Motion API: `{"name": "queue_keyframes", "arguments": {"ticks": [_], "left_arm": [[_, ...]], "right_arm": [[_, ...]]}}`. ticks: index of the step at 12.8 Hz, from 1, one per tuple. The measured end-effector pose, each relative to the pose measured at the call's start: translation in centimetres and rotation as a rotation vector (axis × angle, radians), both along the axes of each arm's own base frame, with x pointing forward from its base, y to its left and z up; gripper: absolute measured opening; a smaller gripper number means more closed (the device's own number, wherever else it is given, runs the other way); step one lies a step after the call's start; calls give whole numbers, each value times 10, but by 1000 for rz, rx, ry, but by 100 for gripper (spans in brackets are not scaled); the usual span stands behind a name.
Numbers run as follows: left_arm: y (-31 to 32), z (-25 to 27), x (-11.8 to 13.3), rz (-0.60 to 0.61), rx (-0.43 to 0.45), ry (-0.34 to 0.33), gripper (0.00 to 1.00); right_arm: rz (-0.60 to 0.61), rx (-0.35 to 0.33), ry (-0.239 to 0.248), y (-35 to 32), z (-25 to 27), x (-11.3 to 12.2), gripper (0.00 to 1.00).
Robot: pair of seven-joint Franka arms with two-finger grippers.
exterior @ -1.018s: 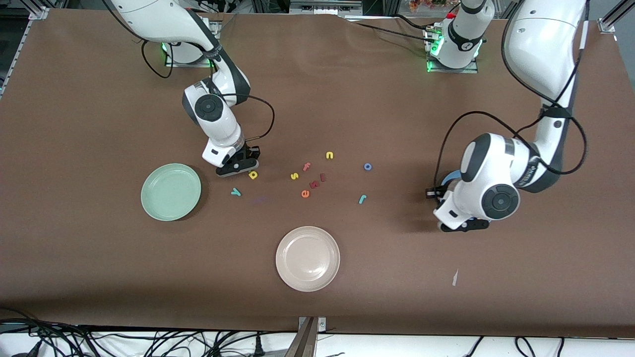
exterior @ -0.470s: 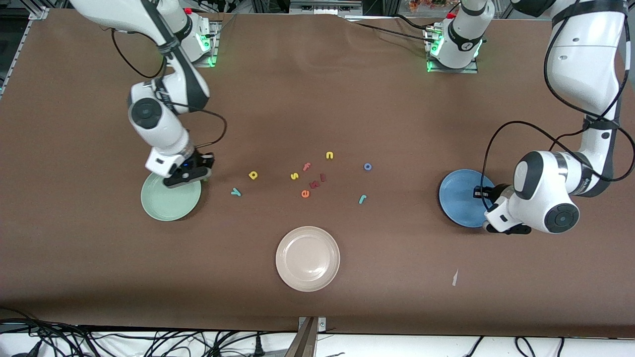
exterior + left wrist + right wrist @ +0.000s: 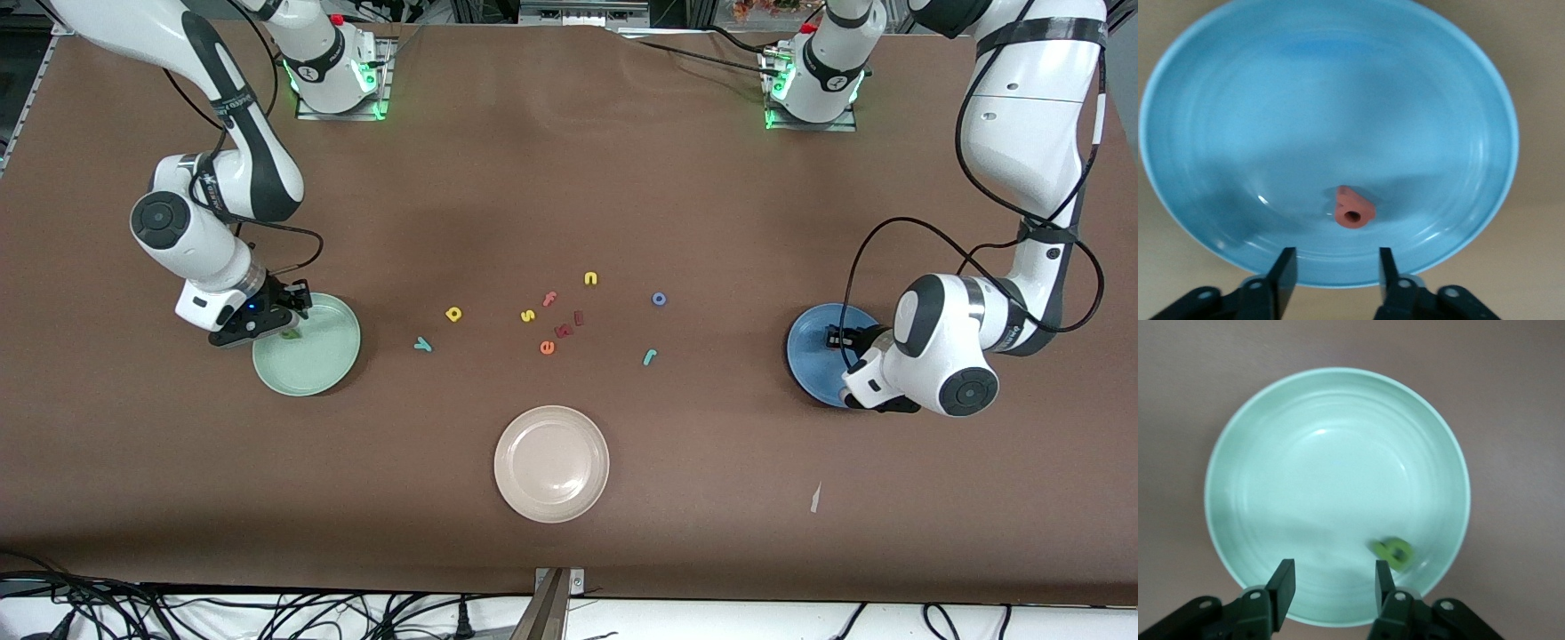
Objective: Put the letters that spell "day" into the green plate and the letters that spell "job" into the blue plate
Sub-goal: 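Drop the b on the green plate while the left gripper drops the d, then grasp the teal y with the right gripper while the left gripper grasps the blue o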
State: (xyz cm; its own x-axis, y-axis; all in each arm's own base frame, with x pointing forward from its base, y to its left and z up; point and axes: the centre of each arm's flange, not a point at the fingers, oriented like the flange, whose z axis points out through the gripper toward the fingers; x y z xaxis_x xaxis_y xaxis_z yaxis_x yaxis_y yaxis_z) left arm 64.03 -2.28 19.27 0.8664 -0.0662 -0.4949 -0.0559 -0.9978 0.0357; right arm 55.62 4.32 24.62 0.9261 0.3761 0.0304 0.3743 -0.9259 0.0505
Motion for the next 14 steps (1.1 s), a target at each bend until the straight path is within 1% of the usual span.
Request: {"name": "queue_keyframes", "arguments": {"ticks": [2, 3, 6, 8, 11, 13, 14], "left_arm": [[-22, 11, 0, -7, -24, 3, 88], [-43, 27, 0, 3, -37, -7, 99], [-125, 79, -10, 68, -24, -39, 100], [-171, 91, -21, 95, -14, -46, 100], [-217, 81, -37, 90, -15, -79, 100], [-251, 57, -57, 103, -10, -117, 100], [-269, 44, -70, 112, -8, -137, 100]], "right_arm": [[-4, 34, -16, 27, 6, 6, 58], [-14, 48, -28, 40, 9, 13, 58], [-70, 84, -43, 95, 1, 36, 58], [-134, 104, -40, 136, -10, 41, 58], [-289, 125, -37, 171, -17, 42, 58], [-385, 123, -25, 181, -26, 38, 58], [-413, 115, -18, 184, -32, 36, 58]]}}
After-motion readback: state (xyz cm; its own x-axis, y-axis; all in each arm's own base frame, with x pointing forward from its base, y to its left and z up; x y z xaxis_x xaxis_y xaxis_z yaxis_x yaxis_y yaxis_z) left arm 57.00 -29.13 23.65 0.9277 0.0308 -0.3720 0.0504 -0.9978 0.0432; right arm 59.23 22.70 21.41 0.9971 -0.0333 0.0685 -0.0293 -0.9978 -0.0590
